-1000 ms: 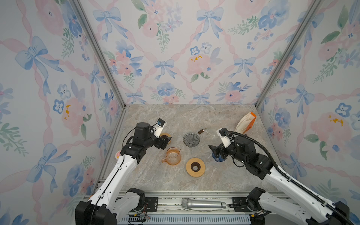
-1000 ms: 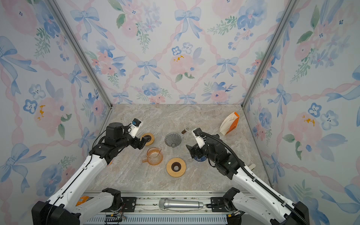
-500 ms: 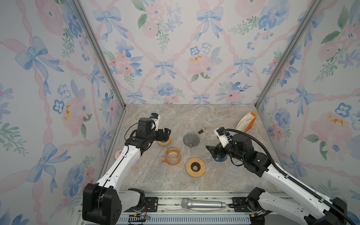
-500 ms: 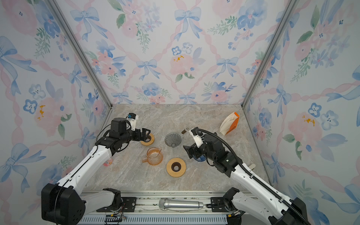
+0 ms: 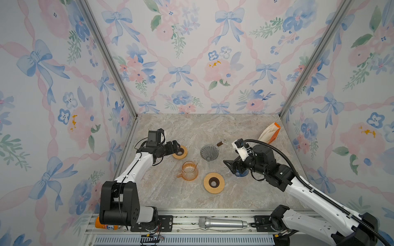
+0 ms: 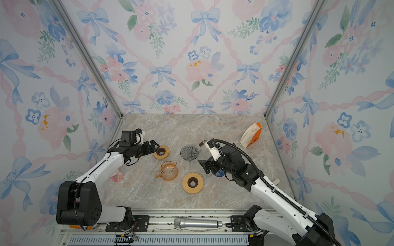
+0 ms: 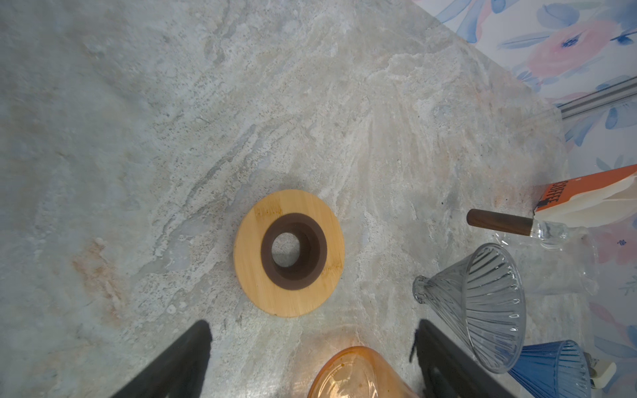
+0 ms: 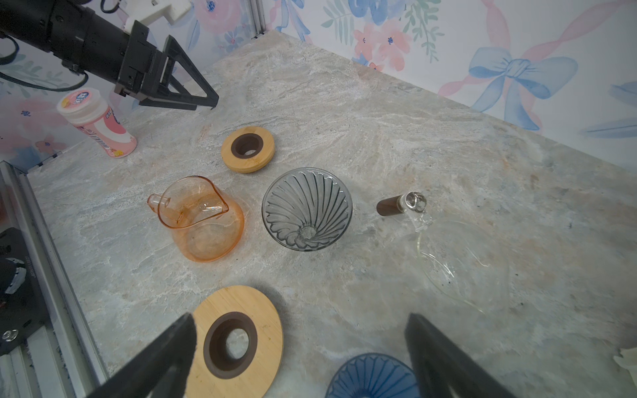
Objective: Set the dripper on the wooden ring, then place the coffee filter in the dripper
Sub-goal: 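Move the left gripper to the small bamboo stand and grasp its rim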
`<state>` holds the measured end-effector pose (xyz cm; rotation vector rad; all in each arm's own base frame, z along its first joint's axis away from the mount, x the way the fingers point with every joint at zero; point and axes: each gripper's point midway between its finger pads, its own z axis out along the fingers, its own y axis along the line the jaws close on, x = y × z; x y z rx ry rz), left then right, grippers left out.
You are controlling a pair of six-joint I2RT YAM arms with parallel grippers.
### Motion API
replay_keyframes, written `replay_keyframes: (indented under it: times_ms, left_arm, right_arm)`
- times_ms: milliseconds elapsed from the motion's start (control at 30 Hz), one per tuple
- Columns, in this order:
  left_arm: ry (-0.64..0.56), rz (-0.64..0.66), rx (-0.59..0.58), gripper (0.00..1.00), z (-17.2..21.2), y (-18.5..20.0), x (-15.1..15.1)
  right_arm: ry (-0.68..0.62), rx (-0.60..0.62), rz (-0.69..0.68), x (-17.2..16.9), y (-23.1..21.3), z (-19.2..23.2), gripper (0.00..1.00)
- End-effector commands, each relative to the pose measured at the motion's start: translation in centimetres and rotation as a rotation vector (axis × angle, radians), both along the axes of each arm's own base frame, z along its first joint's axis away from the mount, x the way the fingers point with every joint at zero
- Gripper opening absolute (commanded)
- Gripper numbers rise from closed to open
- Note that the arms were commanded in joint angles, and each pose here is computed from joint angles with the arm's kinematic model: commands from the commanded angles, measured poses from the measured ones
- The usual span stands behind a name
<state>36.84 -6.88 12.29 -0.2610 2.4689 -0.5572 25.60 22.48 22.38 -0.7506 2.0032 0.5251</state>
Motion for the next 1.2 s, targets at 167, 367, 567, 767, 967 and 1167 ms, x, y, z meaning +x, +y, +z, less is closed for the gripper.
replay_keyframes:
  times_ms: [167,367,567,767,967,1167]
  left_arm:
    - [0.126,0.026,-0.077,0.86,-3.5,1.0,-0.2]
    - [0.19,0.029,-0.104,0.85,-5.6,1.4,-0.1]
    - [0.258,0.01,-0.138,0.8,-7.8,0.8,-0.2]
    - [0.273,0.006,-0.177,0.75,-8.9,0.3,0.2]
    - [0.285,0.02,-0.216,0.64,-10.3,-0.1,-0.1]
    - [0.258,0.014,-0.257,0.56,-10.2,-0.6,0.0]
  right_arm:
    - [0.039,0.038,0.031,0.0,1.3,0.5,0.96]
    - [0.04,0.036,0.026,0.2,1.4,0.4,0.97]
    - [0.04,0.035,0.013,0.3,1.5,0.2,0.96]
    - [0.026,0.035,0.001,0.5,1.4,0.5,0.96]
    - [0.016,0.034,-0.007,0.7,1.4,0.4,0.96]
    - [0.015,0.036,-0.002,0.8,1.5,0.2,0.96]
